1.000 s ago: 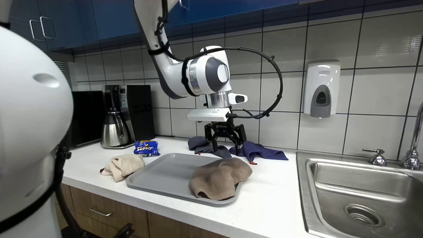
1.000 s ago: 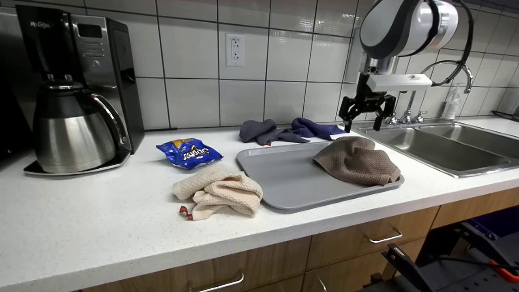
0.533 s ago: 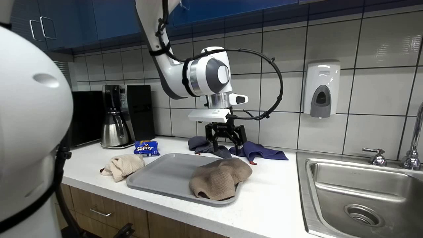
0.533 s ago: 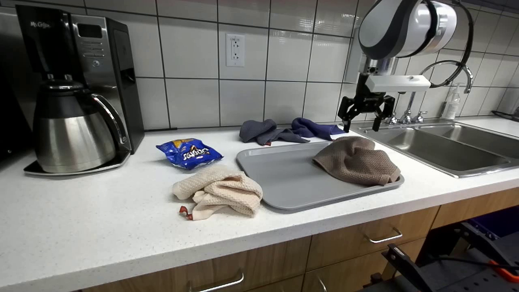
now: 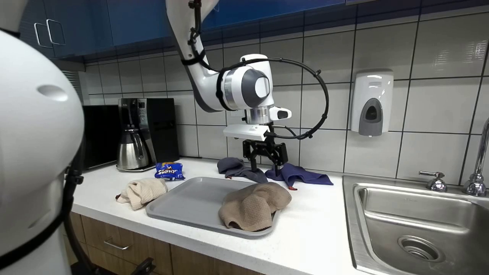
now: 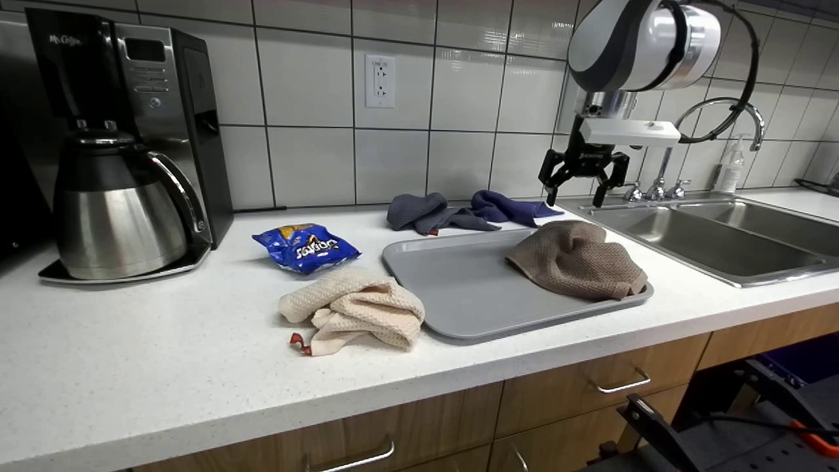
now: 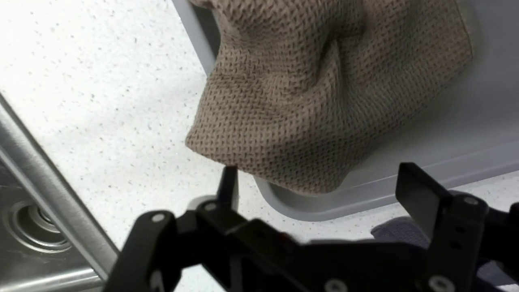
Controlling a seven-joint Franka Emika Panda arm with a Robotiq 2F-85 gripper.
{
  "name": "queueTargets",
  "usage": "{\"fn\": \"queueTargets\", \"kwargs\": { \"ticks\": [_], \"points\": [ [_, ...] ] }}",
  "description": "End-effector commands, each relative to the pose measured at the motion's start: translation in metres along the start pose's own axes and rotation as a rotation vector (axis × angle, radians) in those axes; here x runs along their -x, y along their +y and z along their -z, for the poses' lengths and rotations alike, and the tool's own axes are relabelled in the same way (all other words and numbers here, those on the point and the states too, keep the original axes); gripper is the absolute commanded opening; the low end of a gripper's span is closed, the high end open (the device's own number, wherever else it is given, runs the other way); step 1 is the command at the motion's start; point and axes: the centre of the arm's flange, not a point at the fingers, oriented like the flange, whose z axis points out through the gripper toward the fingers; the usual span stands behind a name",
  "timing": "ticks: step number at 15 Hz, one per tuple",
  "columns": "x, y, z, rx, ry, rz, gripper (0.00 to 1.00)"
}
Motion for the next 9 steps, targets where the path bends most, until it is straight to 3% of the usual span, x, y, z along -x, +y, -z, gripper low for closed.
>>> {"fn": "queueTargets", "kwargs": {
  "ticks": [1,9],
  "points": [
    [-0.031,0.009,-0.010,-0.012,0.017,-0.012,1.00],
    [-0.081,0.023,-0.030,0.010,0.043,-0.038,1.00]
  ]
}}
